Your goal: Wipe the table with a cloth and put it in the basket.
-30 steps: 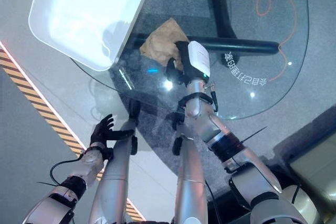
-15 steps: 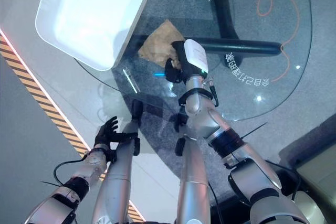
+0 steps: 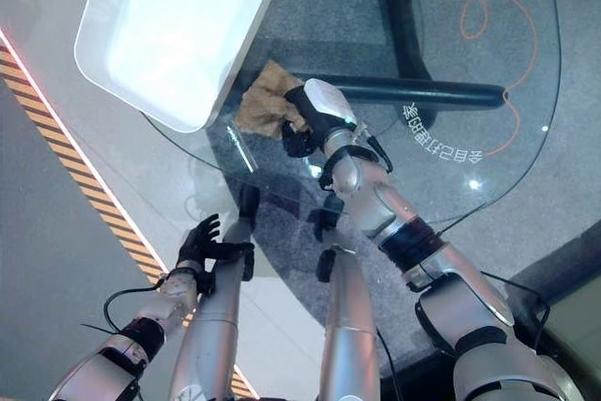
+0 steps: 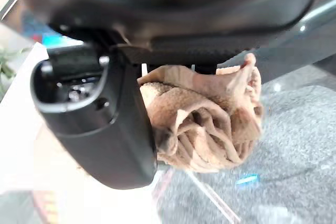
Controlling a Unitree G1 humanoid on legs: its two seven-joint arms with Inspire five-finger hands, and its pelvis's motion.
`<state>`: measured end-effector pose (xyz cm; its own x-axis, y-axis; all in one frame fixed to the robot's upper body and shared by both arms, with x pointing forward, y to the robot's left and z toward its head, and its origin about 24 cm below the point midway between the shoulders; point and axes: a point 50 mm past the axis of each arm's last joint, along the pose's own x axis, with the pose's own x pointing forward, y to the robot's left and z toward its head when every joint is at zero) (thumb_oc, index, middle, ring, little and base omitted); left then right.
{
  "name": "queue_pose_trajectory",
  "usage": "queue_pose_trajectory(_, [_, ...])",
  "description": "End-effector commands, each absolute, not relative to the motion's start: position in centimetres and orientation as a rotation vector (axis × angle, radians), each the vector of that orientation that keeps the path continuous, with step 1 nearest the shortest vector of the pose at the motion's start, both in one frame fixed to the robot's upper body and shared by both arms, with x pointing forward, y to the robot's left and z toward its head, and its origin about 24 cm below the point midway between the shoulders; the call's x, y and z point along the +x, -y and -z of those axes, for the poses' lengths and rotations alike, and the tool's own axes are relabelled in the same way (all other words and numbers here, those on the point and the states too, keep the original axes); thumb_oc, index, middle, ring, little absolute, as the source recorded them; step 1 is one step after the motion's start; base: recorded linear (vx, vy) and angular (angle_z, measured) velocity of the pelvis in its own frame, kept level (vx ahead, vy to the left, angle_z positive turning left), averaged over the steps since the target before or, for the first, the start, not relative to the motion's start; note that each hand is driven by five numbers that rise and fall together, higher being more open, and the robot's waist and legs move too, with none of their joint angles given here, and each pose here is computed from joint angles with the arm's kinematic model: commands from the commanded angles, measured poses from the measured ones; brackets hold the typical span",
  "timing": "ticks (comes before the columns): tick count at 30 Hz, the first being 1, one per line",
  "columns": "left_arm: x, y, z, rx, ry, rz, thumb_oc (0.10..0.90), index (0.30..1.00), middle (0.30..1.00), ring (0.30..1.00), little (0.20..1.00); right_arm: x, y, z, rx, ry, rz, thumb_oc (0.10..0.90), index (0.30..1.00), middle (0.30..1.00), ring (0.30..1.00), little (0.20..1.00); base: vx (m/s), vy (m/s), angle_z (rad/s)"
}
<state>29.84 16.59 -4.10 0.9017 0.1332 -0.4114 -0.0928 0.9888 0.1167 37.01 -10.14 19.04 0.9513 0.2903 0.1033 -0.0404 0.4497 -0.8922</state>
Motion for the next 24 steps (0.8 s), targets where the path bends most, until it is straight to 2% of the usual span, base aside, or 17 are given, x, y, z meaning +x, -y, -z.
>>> queue_pose_trajectory(1, [26.2,-17.0,7.5,0.148,-0.568,-0.100,0.800,0.900,0.900,0.900,0.900,31.7,1.2,-10.7,-1.022,0.112,-0.895,0.100,0.300,0.300,0.300,0.200,0.00,0.000,0.00])
queue_pose_trajectory(9, [26.2,-17.4,7.5,0.156,-0.568,-0.103,0.800,0.900,0.900,0.900,0.900,31.8,2.4,-9.0,-1.188,-0.079,-0.983,0.100,0.300,0.300,0.300,0.200,0.00,-0.005,0.04])
queue_pose_trajectory(17, [25.8,-17.7,7.6,0.154,-0.566,-0.101,0.800,0.900,0.900,0.900,0.900,32.8,4.7,-8.8,-1.337,-0.217,-0.888,0.100,0.300,0.300,0.300,0.200,0.00,0.000,0.00])
queue_pose_trajectory(24, [25.7,-18.1,7.6,0.155,-0.566,-0.108,0.800,0.900,0.900,0.900,0.900,33.2,6.1,-8.9,-1.349,-0.301,-0.857,0.100,0.300,0.300,0.300,0.200,0.00,0.000,0.00])
